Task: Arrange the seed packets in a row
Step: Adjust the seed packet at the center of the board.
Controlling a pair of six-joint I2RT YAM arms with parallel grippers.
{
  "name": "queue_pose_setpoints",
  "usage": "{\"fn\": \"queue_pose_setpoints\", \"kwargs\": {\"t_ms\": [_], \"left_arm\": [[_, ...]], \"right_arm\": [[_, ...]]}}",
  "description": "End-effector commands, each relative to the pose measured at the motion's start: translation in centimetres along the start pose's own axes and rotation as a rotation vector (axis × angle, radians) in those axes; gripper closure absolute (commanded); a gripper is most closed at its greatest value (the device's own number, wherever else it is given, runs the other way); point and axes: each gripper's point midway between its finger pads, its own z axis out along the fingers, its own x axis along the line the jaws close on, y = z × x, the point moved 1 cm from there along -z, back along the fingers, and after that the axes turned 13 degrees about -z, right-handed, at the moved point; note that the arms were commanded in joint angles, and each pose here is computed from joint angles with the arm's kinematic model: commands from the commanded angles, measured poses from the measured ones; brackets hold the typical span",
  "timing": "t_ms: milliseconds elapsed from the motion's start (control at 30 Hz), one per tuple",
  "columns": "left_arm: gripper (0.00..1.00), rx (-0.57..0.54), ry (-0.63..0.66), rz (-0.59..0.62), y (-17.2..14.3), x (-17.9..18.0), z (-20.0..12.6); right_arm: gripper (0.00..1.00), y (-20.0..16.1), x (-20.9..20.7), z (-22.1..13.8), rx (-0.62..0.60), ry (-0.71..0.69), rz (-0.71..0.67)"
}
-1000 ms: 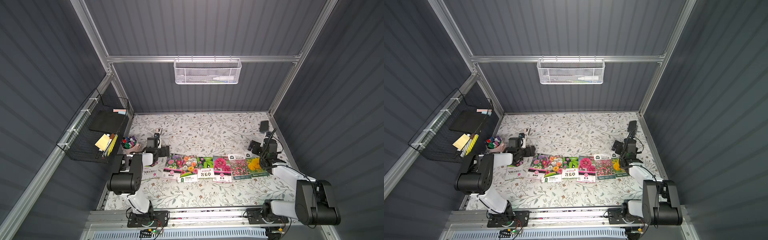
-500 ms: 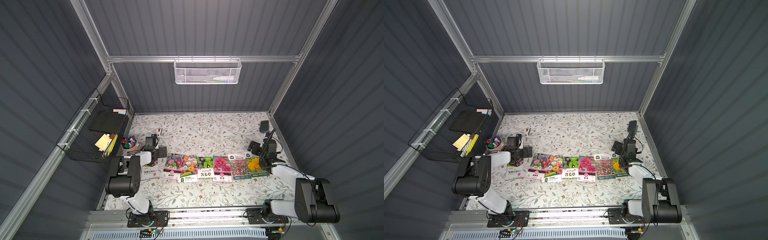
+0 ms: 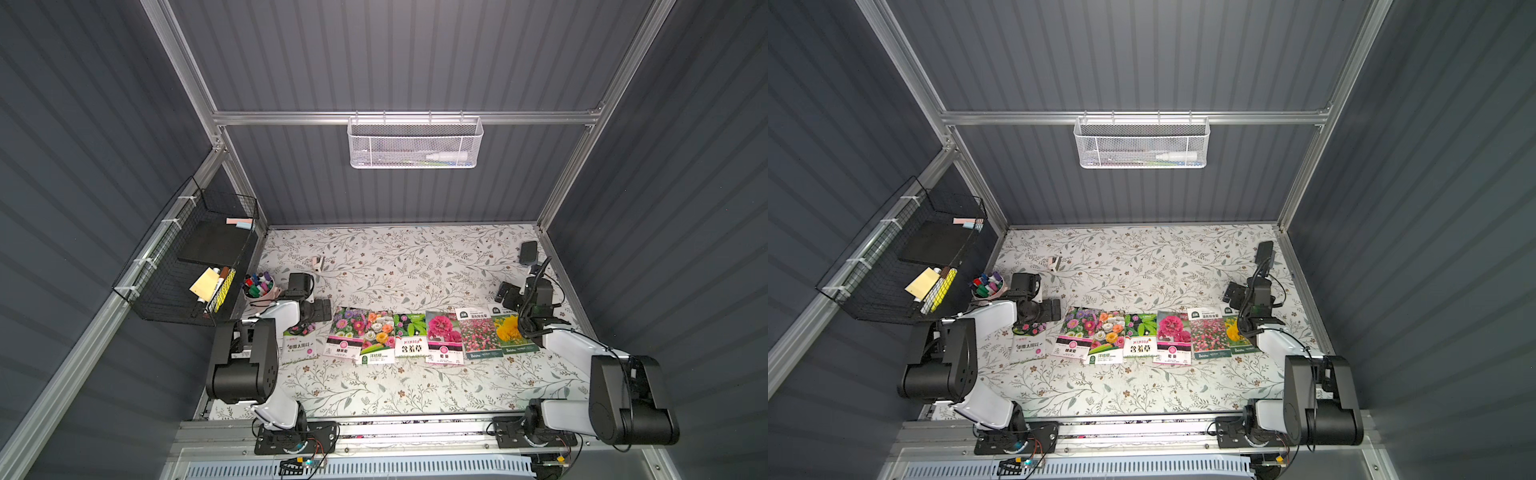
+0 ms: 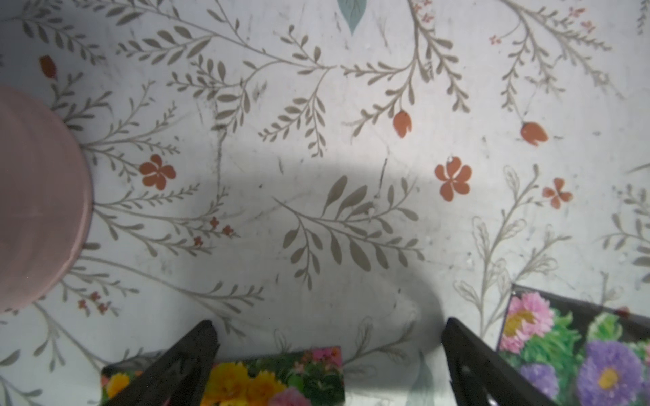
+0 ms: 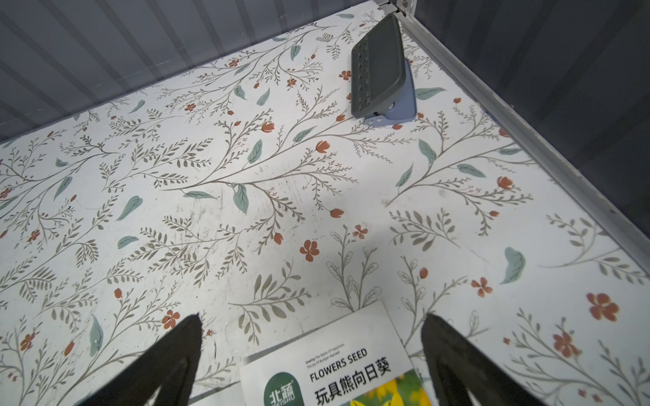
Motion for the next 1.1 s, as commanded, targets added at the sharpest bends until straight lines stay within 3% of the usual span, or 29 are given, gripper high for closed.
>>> {"fn": "queue_pose_setpoints", "kwargs": {"t_ms": [0,467,733,900,967,1033,1067], "left_arm": [[0.01,0.269,0.093,-0.036,-7.4,2.6,0.6],[0.01,0.381,0.099,-0.055,-9.6,2.9,0.1],[0.0,0.271,0.095,-0.075,-11.1,3.8,3.1],[0.01,0.198,0.087,-0.021,-12.2,4.0,3.4],[0.01,0.135,0.067,0.056,-12.5,3.6,4.6],[0.01,0.185,0.068,0.043,-13.0,3.5,4.0],[0.0,0.145,0.063,0.038,-12.4,3.4,4.5]], "right_arm": [[0.01,0.8,0.1,0.0,-0.03,0.0,0.0],[0.01,0.8,-0.1,-0.2,-0.033,-0.007,0.012],[0.01,0.6,-0.9,-0.2,-0.033,-0.055,0.004],[0.01,0.8,-1.5,-0.9,-0.074,-0.086,-0.017],[0.01,1.0,-2.5,-1.8,-0.111,-0.143,-0.019],[0.01,1.2,-2.9,-2.3,-0.183,-0.155,0.0],[0.01,1.3,-2.6,-2.3,-0.205,-0.136,0.001]]}}
